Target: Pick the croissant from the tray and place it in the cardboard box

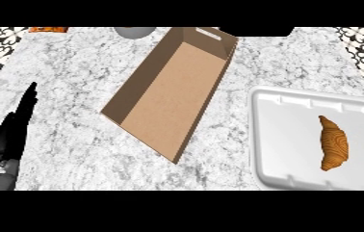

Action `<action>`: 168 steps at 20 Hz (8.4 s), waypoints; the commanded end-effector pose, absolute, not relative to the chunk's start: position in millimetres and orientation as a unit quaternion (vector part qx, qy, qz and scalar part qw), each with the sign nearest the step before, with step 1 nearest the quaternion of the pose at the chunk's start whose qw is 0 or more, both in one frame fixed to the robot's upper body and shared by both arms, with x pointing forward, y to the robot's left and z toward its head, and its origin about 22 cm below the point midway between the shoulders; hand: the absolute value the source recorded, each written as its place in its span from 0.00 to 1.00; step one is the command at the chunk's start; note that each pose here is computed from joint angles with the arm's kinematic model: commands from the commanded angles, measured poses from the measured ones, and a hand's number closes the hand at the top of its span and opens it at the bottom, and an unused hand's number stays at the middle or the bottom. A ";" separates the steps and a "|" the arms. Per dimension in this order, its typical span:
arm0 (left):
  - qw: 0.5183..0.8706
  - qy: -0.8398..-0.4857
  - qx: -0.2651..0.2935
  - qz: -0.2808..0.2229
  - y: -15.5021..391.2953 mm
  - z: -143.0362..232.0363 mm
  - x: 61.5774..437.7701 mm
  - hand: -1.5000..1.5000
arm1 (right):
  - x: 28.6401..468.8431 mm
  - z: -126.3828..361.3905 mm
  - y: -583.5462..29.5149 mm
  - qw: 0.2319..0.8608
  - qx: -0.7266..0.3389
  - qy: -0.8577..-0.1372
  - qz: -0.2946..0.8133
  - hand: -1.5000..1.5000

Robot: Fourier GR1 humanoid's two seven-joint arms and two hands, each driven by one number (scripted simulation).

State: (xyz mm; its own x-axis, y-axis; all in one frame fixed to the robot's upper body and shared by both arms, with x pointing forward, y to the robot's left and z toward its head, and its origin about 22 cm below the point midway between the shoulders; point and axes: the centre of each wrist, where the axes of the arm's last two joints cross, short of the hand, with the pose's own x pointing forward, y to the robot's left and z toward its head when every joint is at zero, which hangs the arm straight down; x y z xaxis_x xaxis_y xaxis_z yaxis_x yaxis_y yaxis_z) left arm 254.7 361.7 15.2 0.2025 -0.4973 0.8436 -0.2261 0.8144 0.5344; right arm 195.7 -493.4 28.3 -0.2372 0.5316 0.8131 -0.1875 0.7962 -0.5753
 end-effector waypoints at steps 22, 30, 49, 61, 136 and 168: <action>0.723 -0.619 0.292 -0.099 364.3 19.6 275.0 0.50 | 302.8 86.2 -428.8 0.602 -0.203 -0.406 0.657 0.00; 0.720 -0.620 0.296 -0.093 354.2 23.7 261.7 0.50 | 298.1 70.2 -433.2 0.606 -0.196 -0.402 0.658 0.00; 0.729 -0.613 0.289 -0.095 362.8 31.3 265.1 0.50 | 274.4 70.8 -401.8 0.590 -0.137 -0.431 0.669 0.00; 0.725 -0.616 0.292 -0.098 377.5 27.8 264.8 0.50 | 278.1 25.6 -388.0 0.614 -0.185 -0.362 0.677 0.00; 0.716 -0.635 0.260 -0.129 333.1 22.8 291.7 0.50 | 447.5 146.3 -39.7 0.595 -0.165 -0.683 0.391 0.00; 0.716 -0.628 0.286 -0.104 360.1 19.0 270.0 0.50 | 455.5 140.1 -317.2 0.576 -0.101 -0.800 0.137 0.00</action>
